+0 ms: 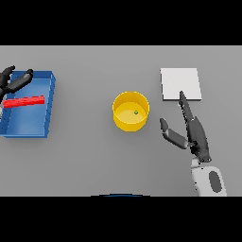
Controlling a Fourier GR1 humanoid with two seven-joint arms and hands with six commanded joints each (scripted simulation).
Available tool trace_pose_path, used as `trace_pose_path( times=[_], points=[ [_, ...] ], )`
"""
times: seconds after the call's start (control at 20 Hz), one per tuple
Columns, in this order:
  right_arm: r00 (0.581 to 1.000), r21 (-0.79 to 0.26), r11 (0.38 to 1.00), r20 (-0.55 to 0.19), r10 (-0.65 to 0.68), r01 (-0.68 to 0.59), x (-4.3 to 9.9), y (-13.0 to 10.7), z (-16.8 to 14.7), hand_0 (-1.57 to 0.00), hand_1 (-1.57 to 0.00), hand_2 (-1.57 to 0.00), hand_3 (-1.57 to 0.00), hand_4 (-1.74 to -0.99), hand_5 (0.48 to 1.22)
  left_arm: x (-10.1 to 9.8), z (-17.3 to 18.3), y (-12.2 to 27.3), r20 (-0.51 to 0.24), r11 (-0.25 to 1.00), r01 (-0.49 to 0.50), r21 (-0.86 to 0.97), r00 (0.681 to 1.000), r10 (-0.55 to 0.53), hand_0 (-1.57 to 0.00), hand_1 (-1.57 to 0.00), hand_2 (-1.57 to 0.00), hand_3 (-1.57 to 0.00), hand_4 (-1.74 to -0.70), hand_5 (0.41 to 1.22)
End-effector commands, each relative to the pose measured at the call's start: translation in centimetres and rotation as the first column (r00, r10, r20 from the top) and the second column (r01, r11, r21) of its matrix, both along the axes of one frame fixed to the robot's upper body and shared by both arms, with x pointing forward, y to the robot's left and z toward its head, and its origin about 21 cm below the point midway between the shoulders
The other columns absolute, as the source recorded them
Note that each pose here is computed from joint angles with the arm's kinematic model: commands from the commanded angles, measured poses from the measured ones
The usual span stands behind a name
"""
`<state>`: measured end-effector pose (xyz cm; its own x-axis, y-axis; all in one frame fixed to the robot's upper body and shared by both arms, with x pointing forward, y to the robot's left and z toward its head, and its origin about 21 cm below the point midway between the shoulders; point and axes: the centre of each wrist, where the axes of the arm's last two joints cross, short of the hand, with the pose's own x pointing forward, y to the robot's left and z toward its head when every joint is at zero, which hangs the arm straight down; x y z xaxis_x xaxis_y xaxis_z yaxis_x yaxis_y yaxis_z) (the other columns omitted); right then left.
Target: Pick up the red beaker and tilt it to pour out 1 green nut into yellow bowl. Pick up the yellow bowl and place it on the metallic measuring scale.
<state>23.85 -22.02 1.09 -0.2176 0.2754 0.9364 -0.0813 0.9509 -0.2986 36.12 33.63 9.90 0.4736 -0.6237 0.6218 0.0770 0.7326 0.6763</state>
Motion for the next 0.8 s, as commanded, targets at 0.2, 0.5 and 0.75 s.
trace_pose_path(
  times=[0.2, 0.5, 0.75],
  points=[
    [1.0, -0.097, 0.995, -0.005, 0.026, -0.026, 0.0, 0.3, 0.5, 0.0, 0.0, 0.0, 0.0, -1.146, 0.691, 0.0, -0.2, 0.0, 0.092, 1.0, -0.01, -0.012, 0.996, 0.011, -0.04, -0.04, -0.04, -0.03, -0.71, 0.674],
    [0.964, -0.479, 0.841, -0.043, 0.263, -0.25, 3.0, 0.7, 3.2, 0.0, 0.0, 0.0, 0.0, -1.204, 0.708, -0.1, 0.0, -0.2, 0.126, 0.999, 0.0, -0.033, 0.992, 0.004, -0.01, -0.01, -0.01, -0.01, -0.72, 0.67],
    [0.86, -0.784, 0.494, -0.096, 0.502, -0.376, 5.2, 2.8, 5.2, 0.0, 0.0, 0.0, 0.0, -1.232, 0.702, -0.2, -0.4, -0.4, 0.112, 0.999, 0.01, -0.04, 0.994, -0.006, 0.0, 0.0, 0.0, 0.0, -0.71, 0.669]
  ],
)
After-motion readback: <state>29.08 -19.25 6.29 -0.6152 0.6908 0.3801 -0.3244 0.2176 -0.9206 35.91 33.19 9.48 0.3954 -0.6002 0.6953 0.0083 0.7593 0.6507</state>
